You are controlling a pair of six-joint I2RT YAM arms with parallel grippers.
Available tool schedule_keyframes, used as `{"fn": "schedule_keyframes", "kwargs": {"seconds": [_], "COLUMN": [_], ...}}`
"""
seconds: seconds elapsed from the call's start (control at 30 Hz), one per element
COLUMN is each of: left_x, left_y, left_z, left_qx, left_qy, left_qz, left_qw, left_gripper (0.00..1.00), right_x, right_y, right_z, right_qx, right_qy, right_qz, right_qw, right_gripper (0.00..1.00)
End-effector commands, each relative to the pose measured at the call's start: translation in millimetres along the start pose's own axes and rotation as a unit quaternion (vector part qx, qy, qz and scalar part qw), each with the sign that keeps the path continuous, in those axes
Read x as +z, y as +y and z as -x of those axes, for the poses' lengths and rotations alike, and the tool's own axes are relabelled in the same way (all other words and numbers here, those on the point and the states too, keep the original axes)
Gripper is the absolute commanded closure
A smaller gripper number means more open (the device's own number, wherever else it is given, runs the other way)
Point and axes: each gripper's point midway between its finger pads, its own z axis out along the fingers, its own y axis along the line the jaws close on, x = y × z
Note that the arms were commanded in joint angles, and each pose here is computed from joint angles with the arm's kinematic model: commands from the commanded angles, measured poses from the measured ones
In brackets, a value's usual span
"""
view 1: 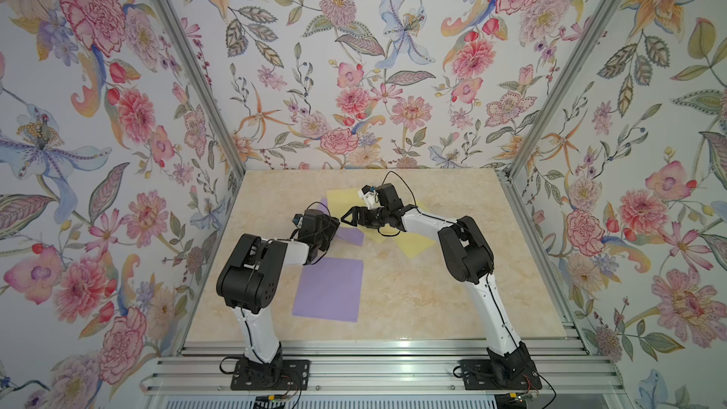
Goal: Sort the scattered colored papers by color
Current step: Pick up the colored paper from the center of the board.
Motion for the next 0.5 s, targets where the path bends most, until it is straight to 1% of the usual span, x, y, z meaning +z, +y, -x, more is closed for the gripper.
{"fn": "schedule_keyframes", "kwargs": {"seconds": [0.0, 0.07, 0.13, 0.23, 0.27, 0.3, 0.37, 0.4, 0.47], "left_x": [-6.9, -5.3, -2.5, 8.9, 17.5, 21.0, 24.5, 24.4, 22.7], "left_y": [73.7, 66.7, 66.9, 79.8, 69.3, 72.2, 81.4, 81.3, 77.4], "left_z": [-9.0, -9.5, -6.2, -9.7, -8.1, -9.7, -13.8, -14.7, -14.7], "left_qx": [-0.046, -0.039, -0.028, -0.011, -0.005, -0.005, -0.015, -0.016, -0.014], "left_qy": [-0.013, -0.007, -0.012, 0.001, 0.005, 0.006, 0.009, 0.008, 0.005], "left_qz": [0.119, 0.111, 0.113, 0.124, 0.112, 0.112, 0.115, 0.112, 0.107], "left_qw": [0.992, 0.993, 0.993, 0.992, 0.994, 0.994, 0.993, 0.994, 0.994], "left_gripper": [0.26, 0.26, 0.26, 0.28, 0.28, 0.29, 0.32, 0.35, 0.46], "right_x": [2.0, 2.0, 2.4, 2.0, 1.1, 0.2, -2.0, -2.9, -3.6], "right_y": [-7.6, -7.7, -6.9, -5.5, -5.3, -5.0, -5.7, -5.9, -6.9], "right_z": [-30.5, -31.1, -30.0, -30.1, -30.7, -30.4, -30.3, -30.7, -31.5], "right_qx": [0.037, 0.038, 0.039, 0.038, 0.038, 0.037, 0.037, 0.038, 0.038], "right_qy": [0.043, 0.043, 0.041, 0.042, 0.042, 0.041, 0.040, 0.040, 0.039], "right_qz": [-0.012, -0.011, -0.008, -0.005, -0.006, -0.006, -0.007, -0.008, -0.009], "right_qw": [0.998, 0.998, 0.998, 0.998, 0.998, 0.998, 0.998, 0.998, 0.998], "right_gripper": [0.00, 0.00, 0.00, 0.00, 0.00, 0.00, 0.00, 0.00, 0.00]}}
